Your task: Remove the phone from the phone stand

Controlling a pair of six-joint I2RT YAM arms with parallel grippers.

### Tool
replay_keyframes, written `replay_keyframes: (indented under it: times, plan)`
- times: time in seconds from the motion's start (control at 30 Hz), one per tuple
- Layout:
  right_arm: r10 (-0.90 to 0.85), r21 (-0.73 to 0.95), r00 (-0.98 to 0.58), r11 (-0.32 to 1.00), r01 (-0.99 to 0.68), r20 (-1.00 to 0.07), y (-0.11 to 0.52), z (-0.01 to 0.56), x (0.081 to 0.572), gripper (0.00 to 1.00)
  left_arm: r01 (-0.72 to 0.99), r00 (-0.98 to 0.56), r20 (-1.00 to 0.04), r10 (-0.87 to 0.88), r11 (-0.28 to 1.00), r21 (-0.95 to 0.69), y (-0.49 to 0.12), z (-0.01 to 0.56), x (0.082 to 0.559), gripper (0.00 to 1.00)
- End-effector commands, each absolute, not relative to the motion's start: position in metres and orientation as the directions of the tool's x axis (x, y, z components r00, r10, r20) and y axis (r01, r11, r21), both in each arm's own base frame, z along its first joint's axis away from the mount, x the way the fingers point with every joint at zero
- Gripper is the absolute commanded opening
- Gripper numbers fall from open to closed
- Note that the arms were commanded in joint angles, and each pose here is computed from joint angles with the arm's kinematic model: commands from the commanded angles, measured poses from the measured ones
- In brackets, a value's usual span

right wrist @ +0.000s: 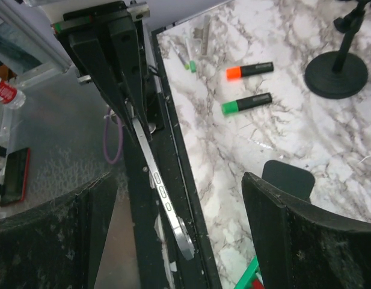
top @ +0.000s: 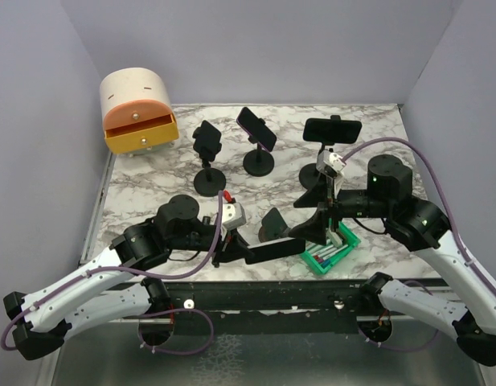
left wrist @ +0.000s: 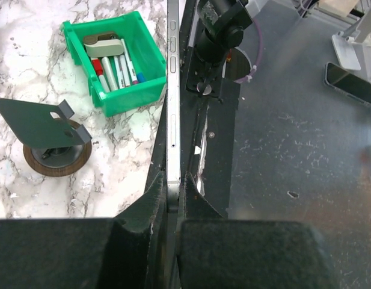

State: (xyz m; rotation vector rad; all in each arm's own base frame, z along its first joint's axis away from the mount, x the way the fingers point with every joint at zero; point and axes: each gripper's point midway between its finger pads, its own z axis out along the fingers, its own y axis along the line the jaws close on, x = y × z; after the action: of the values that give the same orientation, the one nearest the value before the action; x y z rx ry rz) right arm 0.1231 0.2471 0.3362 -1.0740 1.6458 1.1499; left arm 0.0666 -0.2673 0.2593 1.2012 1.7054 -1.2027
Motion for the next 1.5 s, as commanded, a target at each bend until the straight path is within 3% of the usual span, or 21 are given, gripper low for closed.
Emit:
replay_keyframes:
  times: [0.0, 0.43, 0.9, 1.27, 1.47]
  plan:
    - [-0.265, 0.293, -0.329, 0.166, -0.942, -0.906, 0.249, 0.326, 0.107, 0.89, 0.985, -0.171, -0.962, 0.211, 0.034, -0.167, -0.271, 0.297, 0.062, 0.00]
    - [-0.429, 0.262, -0.286, 0.116, -0.958, -0.857, 0.264, 0.296, 0.091, 0.87, 0.996, -0.091, -0.964, 0.251, 0.001, -0.093, -0.285, 0.299, 0.072, 0.00]
    - [-0.505, 0.112, -0.191, 0.182, -0.977, -0.842, 0.259, 0.274, 0.103, 0.81, 0.996, -0.055, -0.967, 0.249, -0.055, -0.071, -0.281, 0.302, 0.063, 0.00]
    - [-0.553, 0.082, -0.133, 0.116, -0.990, -0.822, 0.263, 0.264, 0.091, 0.69, 0.989, -0.044, -0.969, 0.242, -0.124, -0.076, -0.280, 0.303, 0.051, 0.00]
    - [-0.555, 0.080, -0.121, 0.097, -0.992, -0.823, 0.264, 0.264, 0.088, 0.54, 0.988, -0.043, -0.969, 0.243, -0.132, -0.077, -0.281, 0.302, 0.050, 0.00]
